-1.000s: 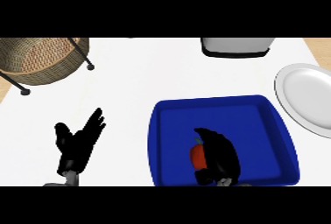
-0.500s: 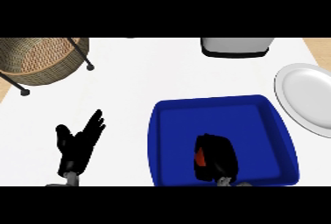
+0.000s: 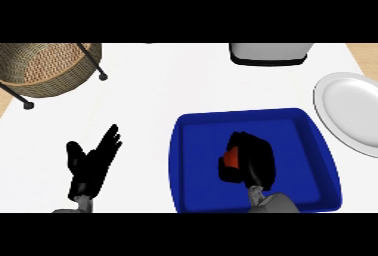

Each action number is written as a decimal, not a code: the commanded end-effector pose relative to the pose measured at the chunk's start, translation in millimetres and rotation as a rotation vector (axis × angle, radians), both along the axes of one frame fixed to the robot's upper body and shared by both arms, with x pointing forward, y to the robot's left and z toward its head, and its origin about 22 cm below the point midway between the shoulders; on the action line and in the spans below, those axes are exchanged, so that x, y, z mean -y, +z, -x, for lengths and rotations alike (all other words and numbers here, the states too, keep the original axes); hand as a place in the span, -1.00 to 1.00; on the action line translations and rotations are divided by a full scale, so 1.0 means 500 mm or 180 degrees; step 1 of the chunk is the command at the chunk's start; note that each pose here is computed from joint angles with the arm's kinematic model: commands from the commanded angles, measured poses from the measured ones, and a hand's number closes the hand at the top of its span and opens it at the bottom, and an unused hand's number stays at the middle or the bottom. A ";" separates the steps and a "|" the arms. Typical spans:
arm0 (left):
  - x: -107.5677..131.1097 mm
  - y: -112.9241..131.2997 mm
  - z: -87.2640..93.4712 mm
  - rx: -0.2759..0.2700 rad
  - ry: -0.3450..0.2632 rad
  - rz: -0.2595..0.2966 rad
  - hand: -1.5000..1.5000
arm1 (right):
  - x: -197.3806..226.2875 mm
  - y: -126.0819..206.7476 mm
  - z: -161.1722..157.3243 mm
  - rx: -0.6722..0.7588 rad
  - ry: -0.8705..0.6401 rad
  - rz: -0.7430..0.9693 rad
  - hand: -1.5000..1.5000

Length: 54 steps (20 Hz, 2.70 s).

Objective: Pick the bell pepper from the tray and place it in the plate

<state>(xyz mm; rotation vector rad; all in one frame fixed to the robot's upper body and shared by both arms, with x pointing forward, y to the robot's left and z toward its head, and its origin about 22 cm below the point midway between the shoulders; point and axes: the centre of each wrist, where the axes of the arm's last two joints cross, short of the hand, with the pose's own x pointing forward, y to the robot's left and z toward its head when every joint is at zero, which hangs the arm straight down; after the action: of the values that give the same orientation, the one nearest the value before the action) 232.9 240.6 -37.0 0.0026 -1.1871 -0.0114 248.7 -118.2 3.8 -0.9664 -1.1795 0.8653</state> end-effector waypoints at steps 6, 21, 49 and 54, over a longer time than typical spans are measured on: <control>0.002 -0.010 -0.001 0.0033 0.0033 -0.0003 0.00 | 0.015 0.088 -0.013 0.1466 -0.0566 -0.0301 1.00; -0.007 -0.002 0.018 -0.0035 0.0035 -0.0027 0.00 | 0.303 0.086 -0.016 0.2346 -0.1678 -0.1053 1.00; 0.038 0.001 -0.013 0.0098 -0.0193 0.0035 0.00 | 0.774 0.046 -0.096 0.1246 -0.2242 -0.0751 -1.00; 0.017 0.003 -0.011 0.0086 -0.0179 0.0053 0.00 | 0.758 0.037 -0.109 0.1398 -0.1924 -0.1151 -1.00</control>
<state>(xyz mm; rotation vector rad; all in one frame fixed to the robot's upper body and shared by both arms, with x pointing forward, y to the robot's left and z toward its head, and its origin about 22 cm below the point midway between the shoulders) 239.7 231.7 -31.1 -0.0414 -1.2181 -0.0583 303.1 -497.3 24.9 -1.2322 -1.1948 -0.0371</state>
